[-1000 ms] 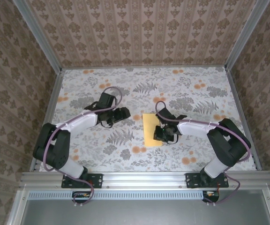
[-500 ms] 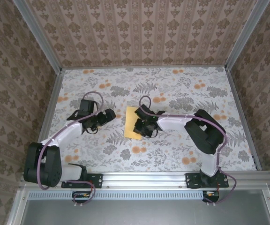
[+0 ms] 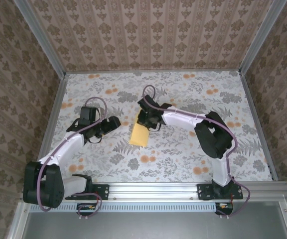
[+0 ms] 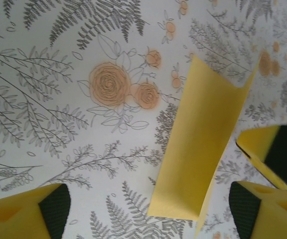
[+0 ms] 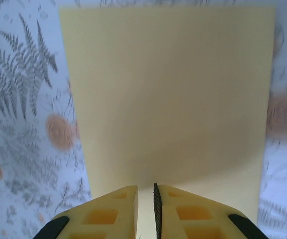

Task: Fold a paper plane with a square sheet of paper (pick it up from the middle)
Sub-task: Rotate the paper at the center of the table.

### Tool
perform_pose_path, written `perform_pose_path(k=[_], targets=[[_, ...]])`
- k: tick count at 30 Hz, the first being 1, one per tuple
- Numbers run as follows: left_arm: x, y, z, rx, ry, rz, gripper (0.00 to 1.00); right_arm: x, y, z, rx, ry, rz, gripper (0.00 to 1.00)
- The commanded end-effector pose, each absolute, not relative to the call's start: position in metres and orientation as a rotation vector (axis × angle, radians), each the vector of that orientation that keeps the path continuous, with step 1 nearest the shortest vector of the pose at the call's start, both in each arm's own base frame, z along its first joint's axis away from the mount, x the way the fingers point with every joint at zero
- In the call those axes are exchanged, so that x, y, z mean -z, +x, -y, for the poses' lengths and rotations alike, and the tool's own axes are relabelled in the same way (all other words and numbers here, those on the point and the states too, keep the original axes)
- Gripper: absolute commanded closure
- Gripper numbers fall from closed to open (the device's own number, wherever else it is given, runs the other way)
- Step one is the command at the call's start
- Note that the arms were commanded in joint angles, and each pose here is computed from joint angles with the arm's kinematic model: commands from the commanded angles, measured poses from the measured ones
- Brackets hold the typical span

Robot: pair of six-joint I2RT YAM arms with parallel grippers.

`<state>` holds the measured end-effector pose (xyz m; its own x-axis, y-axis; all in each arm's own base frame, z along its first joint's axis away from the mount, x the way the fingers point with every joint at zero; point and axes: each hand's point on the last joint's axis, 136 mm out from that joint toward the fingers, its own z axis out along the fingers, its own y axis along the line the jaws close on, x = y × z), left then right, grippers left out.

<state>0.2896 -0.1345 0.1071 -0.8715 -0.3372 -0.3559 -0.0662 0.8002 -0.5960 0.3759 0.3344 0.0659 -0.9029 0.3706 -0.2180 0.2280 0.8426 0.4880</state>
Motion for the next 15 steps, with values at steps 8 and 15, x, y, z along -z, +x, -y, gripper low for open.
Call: perform_pose_path(k=[8,15], targets=[[-0.130,0.277,0.184,1.011,-0.101,-2.504,0.32,-0.029,0.401,-0.318,-0.499,0.317,-2.813,0.82],[-0.127,0.264,0.237,1.062,0.059,-2.538,0.42,-0.010,0.385,-0.277,-0.336,0.473,-2.824,0.82]])
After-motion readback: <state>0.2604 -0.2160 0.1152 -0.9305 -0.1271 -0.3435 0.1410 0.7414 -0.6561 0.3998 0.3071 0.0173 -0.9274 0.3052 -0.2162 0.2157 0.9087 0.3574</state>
